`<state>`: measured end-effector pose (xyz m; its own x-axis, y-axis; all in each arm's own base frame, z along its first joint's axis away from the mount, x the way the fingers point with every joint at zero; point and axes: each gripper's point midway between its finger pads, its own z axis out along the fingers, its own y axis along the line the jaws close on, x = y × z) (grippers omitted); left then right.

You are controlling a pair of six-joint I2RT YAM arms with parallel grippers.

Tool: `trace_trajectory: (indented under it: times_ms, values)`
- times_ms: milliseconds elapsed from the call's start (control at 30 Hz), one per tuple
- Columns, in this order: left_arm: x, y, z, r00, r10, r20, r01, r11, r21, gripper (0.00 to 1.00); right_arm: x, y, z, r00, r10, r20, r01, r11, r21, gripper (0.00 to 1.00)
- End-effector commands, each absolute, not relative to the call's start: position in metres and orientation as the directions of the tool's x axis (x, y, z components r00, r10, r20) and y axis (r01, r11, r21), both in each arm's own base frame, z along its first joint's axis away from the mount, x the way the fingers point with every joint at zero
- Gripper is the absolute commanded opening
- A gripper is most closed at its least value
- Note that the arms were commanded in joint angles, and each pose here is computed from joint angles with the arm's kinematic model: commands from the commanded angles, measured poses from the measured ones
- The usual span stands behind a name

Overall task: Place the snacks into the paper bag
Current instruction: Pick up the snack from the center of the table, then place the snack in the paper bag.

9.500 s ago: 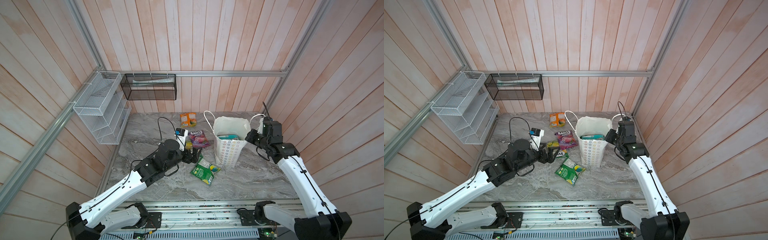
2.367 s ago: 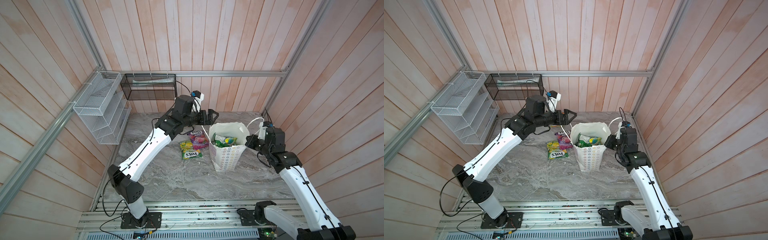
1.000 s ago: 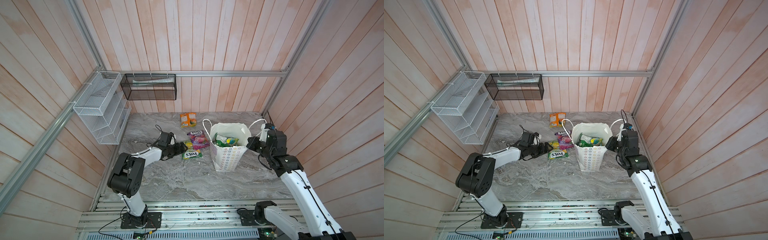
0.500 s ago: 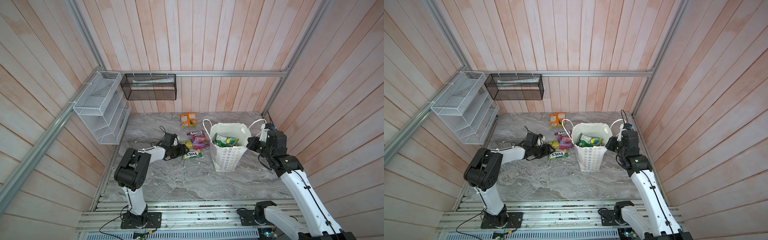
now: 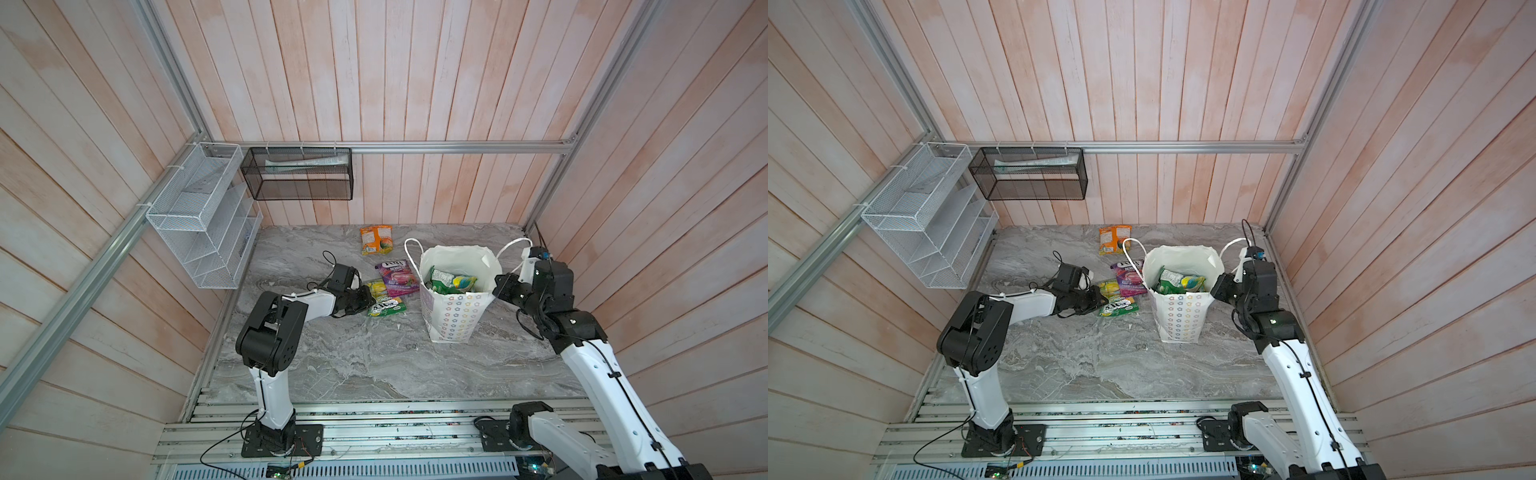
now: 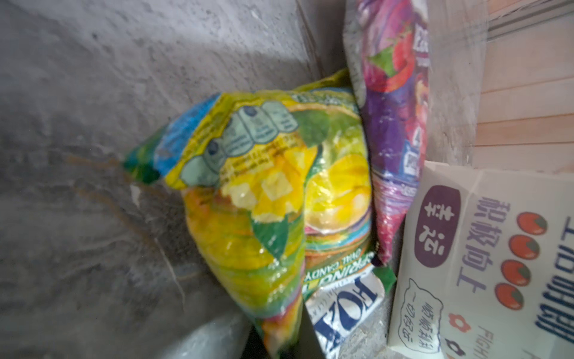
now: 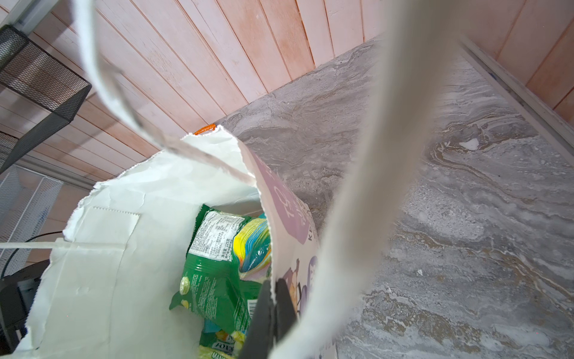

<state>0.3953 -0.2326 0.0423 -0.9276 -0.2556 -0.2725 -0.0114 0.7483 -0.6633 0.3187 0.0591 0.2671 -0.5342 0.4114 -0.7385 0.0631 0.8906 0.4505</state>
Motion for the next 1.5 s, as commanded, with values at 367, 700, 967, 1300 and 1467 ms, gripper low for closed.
trace_trajectory:
  times_ms: [367, 700, 967, 1300, 1467]
  values:
    - [0.370, -0.174, 0.194, -0.760, -0.441, -0.477, 0.040, 0.702, -0.712, 0.00, 0.321, 0.057, 0.290, -0.482, 0.420, -0.769, 0.036, 0.887, 0.461, 0.00]
    - [0.343, -0.171, 0.355, -0.563, -0.431, -0.705, 0.309, 0.681, -0.664, 0.00, 0.321, 0.060, 0.294, -0.481, 0.417, -0.771, 0.020, 0.884, 0.467, 0.00]
    - [0.301, -0.215, 0.482, -0.348, -0.398, -0.849, 0.557, 0.640, -0.529, 0.00, 0.320, 0.062, 0.295, -0.489, 0.416, -0.767, 0.013, 0.882, 0.470, 0.00]
    - [0.274, -0.343, 0.483, -0.326, -0.190, -0.926, 0.742, 0.555, -0.375, 0.00, 0.318, 0.061, 0.301, -0.485, 0.413, -0.771, 0.010, 0.884, 0.467, 0.00]
    - [0.290, -0.380, 0.441, -0.369, -0.082, -0.926, 0.742, 0.574, -0.346, 0.00, 0.316, 0.060, 0.301, -0.483, 0.410, -0.774, 0.012, 0.887, 0.462, 0.00]
